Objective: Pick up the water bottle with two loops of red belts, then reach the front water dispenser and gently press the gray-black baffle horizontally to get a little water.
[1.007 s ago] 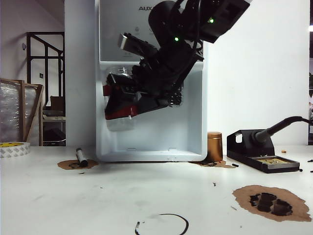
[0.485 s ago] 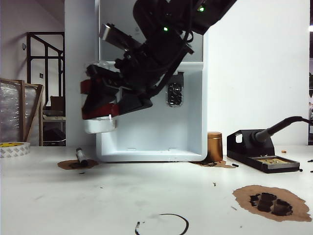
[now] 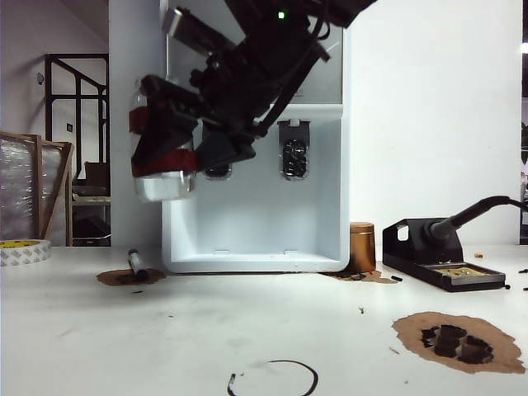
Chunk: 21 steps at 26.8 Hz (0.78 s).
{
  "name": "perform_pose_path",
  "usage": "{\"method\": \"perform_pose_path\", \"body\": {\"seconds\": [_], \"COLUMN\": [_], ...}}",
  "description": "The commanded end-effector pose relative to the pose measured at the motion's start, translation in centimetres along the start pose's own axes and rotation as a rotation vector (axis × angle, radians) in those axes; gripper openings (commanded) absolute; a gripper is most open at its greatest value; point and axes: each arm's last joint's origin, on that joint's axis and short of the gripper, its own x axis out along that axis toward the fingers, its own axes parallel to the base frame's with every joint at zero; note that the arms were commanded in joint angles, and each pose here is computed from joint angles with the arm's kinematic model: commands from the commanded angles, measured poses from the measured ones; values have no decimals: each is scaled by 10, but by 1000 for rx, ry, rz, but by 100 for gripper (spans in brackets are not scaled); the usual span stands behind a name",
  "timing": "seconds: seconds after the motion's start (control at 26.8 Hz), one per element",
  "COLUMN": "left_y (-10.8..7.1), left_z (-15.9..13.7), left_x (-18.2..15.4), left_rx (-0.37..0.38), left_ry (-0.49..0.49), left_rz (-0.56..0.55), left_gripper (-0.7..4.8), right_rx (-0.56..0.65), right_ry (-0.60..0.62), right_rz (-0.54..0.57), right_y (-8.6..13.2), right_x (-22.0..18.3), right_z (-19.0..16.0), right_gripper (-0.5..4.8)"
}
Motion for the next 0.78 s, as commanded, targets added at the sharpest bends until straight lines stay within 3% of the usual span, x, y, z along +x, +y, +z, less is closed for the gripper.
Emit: {"method": "perform_pose_path", "body": {"seconds": [0.04,0.41,0.78], "left_y": [-1,-1,-1], "left_z": [2,2,2], "left_x": [0,0,0], "left_rx": [9,9,7], "left_ry": [-10,-9,-7], "left_rz": [-5,-5,-4], "left_gripper": [-4,-4,-4], "right_rx": [-14,-13,-8], "right_ry": [-33,46,29], "right_rz": [3,39,88], "right_y": [3,17,23], "right_x": [-10,-3,6], "right_z": [10,-7,-11], "right_gripper": [-2,-2,-2]}}
